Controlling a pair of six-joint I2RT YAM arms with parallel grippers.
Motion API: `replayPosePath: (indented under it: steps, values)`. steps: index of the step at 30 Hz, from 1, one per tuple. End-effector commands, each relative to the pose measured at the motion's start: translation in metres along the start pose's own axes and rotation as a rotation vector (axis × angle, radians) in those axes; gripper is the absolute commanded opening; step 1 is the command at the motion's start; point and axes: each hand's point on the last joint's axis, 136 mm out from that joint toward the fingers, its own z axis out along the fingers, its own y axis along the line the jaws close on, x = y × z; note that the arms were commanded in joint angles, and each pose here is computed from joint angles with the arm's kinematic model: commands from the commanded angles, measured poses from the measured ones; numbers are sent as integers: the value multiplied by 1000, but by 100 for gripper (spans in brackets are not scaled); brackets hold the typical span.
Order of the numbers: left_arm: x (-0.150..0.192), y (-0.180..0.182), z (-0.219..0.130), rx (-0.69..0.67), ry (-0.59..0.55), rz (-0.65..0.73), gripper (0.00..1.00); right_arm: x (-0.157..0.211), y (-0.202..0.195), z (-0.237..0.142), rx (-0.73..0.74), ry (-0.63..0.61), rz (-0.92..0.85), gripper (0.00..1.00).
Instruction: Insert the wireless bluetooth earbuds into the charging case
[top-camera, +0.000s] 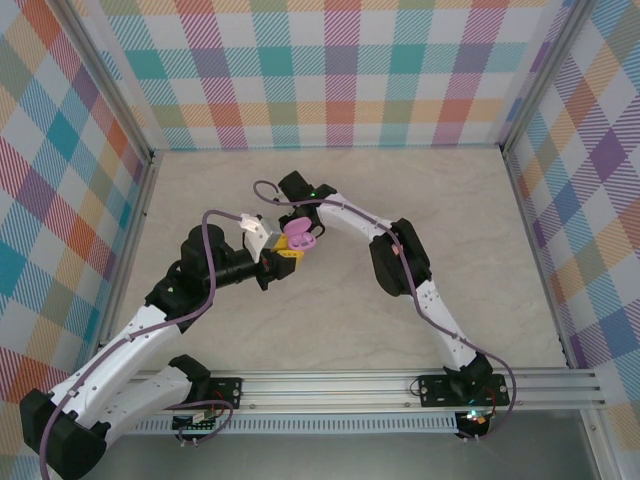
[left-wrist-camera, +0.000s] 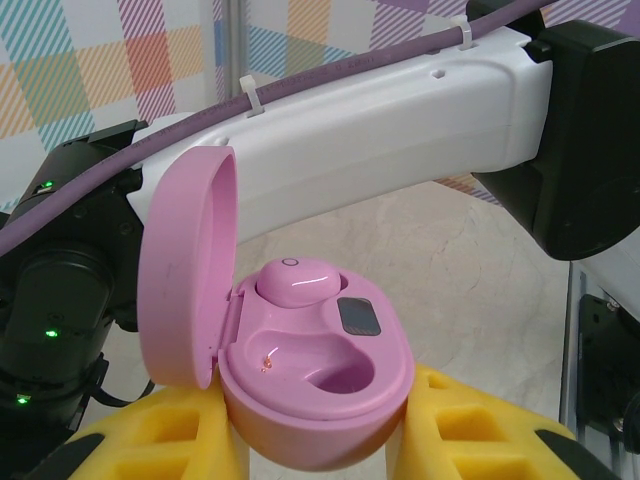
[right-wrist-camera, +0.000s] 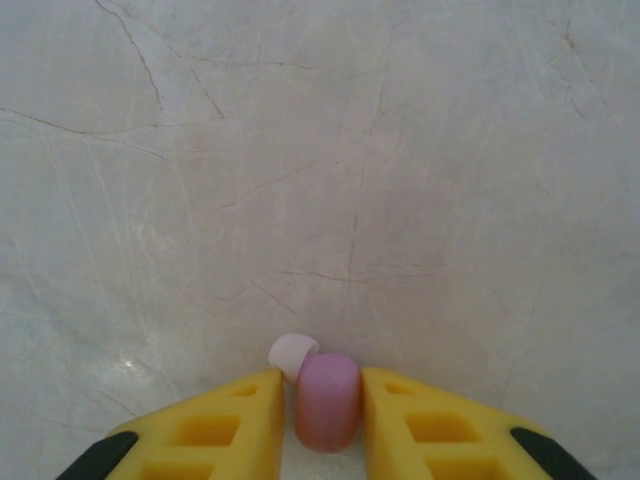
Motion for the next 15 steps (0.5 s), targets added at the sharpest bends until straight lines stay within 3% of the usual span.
replayPosePath:
  steps: [1, 9, 15]
  values:
    - [-7, -1, -5, -5, -27, 18, 13, 9, -4, -5, 38, 38, -34, 23]
    - [-9, -2, -7, -5, -31, 20, 13, 19, -13, -30, 82, -1, -101, 17]
    - [-9, -3, -7, 1, -34, 19, 13, 52, -21, -56, 89, 2, -229, 16]
